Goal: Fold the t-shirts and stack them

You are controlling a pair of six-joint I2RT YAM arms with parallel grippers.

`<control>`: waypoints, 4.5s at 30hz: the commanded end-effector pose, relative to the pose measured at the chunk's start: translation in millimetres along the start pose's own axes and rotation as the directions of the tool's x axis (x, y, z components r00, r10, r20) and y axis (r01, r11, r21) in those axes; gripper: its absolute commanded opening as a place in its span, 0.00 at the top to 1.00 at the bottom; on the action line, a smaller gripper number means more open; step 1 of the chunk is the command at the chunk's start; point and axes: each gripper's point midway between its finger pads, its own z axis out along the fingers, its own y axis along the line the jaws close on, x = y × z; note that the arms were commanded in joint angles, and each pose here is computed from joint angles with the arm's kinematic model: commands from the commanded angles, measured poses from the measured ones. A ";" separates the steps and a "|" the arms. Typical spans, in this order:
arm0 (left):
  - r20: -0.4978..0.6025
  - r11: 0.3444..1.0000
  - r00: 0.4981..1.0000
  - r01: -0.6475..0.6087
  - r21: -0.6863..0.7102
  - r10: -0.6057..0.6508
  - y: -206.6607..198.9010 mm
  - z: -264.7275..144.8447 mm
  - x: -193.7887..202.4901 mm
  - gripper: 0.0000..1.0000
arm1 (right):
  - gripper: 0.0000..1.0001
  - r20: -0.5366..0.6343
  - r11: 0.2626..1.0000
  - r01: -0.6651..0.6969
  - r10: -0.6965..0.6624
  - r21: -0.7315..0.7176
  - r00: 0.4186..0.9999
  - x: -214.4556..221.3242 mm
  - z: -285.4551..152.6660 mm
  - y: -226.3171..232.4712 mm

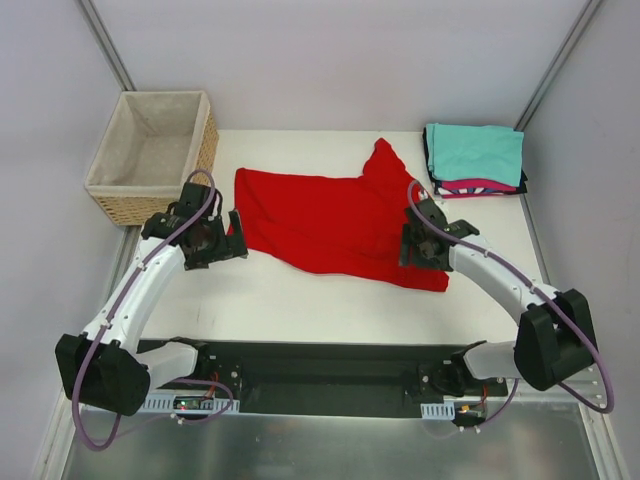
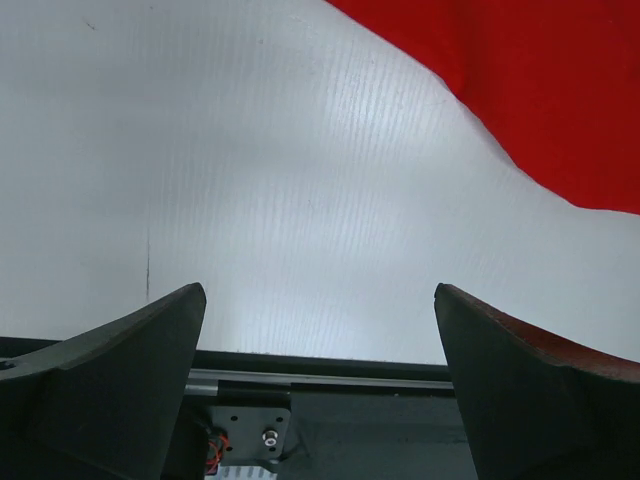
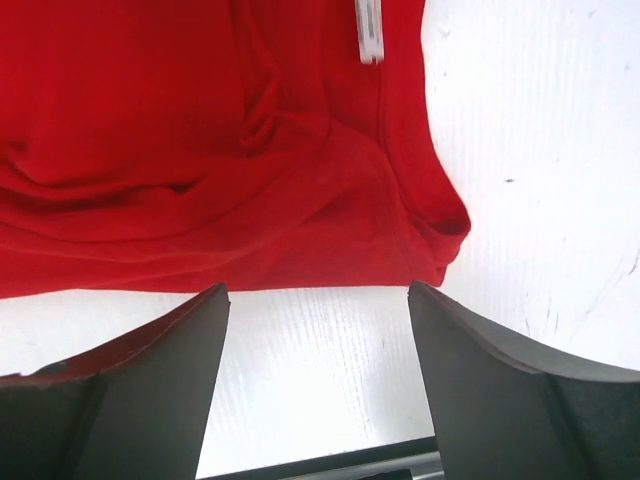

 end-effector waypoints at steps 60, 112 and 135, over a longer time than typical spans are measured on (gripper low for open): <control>-0.139 0.990 0.981 0.124 -0.065 -0.132 -34.4 168.9 -26.7 0.01 | 0.24 0.054 0.994 0.103 -0.102 -0.020 0.993 -18.1 -17.3 28.8; 0.019 0.976 0.976 0.217 -0.032 -0.216 -1.7 97.1 13.4 0.01 | 0.24 -0.107 0.931 0.192 -0.166 0.311 0.980 10.9 19.1 -26.2; -0.042 0.956 0.975 0.205 -0.210 -0.218 25.0 113.4 28.8 0.01 | 0.25 -0.353 0.817 0.239 -0.046 0.526 0.934 13.4 27.8 -72.7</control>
